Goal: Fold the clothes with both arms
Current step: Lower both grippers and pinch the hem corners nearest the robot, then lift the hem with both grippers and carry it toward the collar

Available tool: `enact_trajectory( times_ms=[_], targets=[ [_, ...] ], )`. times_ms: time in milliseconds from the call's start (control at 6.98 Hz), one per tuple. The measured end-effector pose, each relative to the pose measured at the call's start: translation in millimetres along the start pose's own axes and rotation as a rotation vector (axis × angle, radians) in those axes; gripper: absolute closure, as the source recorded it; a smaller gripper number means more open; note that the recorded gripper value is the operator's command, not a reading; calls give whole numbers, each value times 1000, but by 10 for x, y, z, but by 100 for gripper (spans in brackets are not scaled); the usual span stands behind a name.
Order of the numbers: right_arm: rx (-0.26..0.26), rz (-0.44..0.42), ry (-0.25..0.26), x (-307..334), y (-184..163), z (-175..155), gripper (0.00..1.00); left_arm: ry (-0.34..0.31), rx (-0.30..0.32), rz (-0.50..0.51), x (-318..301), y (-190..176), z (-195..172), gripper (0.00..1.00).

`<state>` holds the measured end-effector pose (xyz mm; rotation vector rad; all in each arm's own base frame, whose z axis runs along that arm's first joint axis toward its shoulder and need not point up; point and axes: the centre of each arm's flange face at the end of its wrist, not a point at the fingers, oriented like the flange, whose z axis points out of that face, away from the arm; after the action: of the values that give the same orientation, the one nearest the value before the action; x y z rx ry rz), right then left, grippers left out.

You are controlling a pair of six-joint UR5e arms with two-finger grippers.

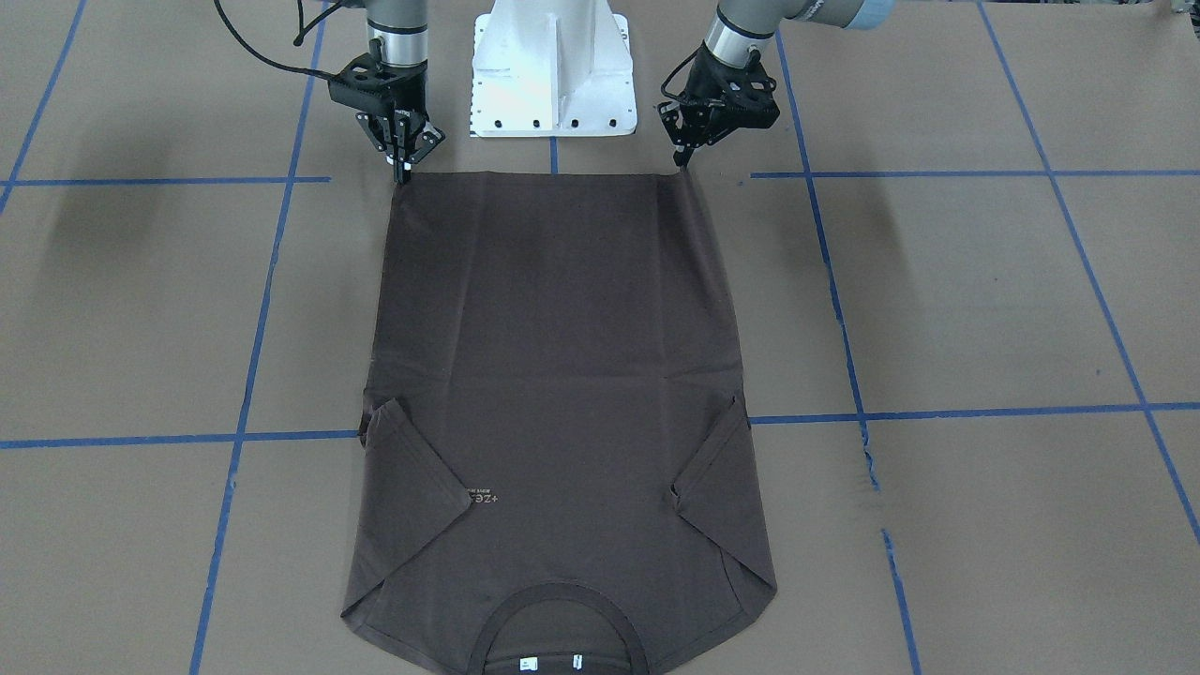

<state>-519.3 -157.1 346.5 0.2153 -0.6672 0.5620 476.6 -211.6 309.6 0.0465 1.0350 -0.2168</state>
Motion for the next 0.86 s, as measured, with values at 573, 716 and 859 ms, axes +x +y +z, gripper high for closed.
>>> enact_trajectory(
  times_ms=[573,716,859],
  targets=[
    [-59,37,-79,-17,-476,-1035,100,10,-58,10,373,88,-970,100],
    [-107,33,-101,102,-638,-1569,100,26,-94,10,541,126,-1491,100],
    [-146,36,-118,209,-802,-1936,100,43,-116,6,648,118,-1895,100]
  ],
)
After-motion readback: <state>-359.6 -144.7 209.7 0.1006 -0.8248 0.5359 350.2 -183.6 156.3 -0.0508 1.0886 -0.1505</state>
